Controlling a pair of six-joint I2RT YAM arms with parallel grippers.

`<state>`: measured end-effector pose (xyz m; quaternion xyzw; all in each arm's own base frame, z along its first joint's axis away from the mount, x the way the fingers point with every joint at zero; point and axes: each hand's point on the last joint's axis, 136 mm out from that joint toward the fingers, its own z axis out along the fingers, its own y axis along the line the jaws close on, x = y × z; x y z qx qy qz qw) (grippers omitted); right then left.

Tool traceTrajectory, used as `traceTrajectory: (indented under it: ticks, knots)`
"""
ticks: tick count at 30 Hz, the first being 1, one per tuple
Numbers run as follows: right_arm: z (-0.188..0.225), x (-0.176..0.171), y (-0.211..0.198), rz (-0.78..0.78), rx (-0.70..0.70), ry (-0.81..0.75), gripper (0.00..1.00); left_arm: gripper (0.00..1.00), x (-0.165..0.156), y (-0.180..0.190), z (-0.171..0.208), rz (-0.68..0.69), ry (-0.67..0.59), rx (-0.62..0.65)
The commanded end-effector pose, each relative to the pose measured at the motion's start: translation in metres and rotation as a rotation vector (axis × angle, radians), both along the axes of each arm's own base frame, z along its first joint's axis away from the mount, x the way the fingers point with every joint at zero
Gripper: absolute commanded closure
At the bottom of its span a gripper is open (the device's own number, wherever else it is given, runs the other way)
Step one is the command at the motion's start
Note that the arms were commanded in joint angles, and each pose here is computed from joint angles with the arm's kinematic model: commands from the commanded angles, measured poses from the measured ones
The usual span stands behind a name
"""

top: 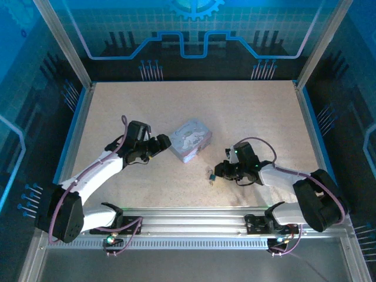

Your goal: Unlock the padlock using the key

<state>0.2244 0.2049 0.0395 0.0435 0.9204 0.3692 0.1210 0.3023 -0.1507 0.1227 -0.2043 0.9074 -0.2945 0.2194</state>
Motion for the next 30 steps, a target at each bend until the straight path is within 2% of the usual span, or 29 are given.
traceTrajectory:
  ticks: [1, 12, 16, 19, 21, 26, 30]
  knots:
    - [0.02, 0.012, -0.004, -0.004, -0.003, -0.056, 0.82, 0.17, 0.001, 0.006, 0.016, 0.006, -0.033, 0.002]
    - [0.062, 0.034, -0.036, -0.024, -0.101, -0.197, 0.79, 0.16, -0.006, 0.031, 0.042, 0.053, -0.093, 0.039]
    - [0.08, 0.046, -0.055, -0.058, -0.125, -0.248, 0.77, 0.12, -0.011, 0.047, 0.057, 0.079, -0.136, 0.075]
    - [0.095, 0.056, -0.072, -0.109, -0.121, -0.283, 0.74, 0.06, -0.015, 0.059, 0.066, 0.105, -0.173, 0.112]
    - [0.108, 0.061, -0.083, -0.151, -0.107, -0.316, 0.7, 0.01, -0.017, 0.066, 0.072, 0.122, -0.199, 0.132]
    - [0.131, 0.07, -0.112, -0.267, -0.109, -0.405, 0.55, 0.01, -0.021, 0.084, 0.08, 0.164, -0.247, 0.19]
    - [0.139, 0.074, -0.132, -0.327, -0.107, -0.444, 0.52, 0.01, -0.024, 0.102, 0.08, 0.226, -0.249, 0.246]
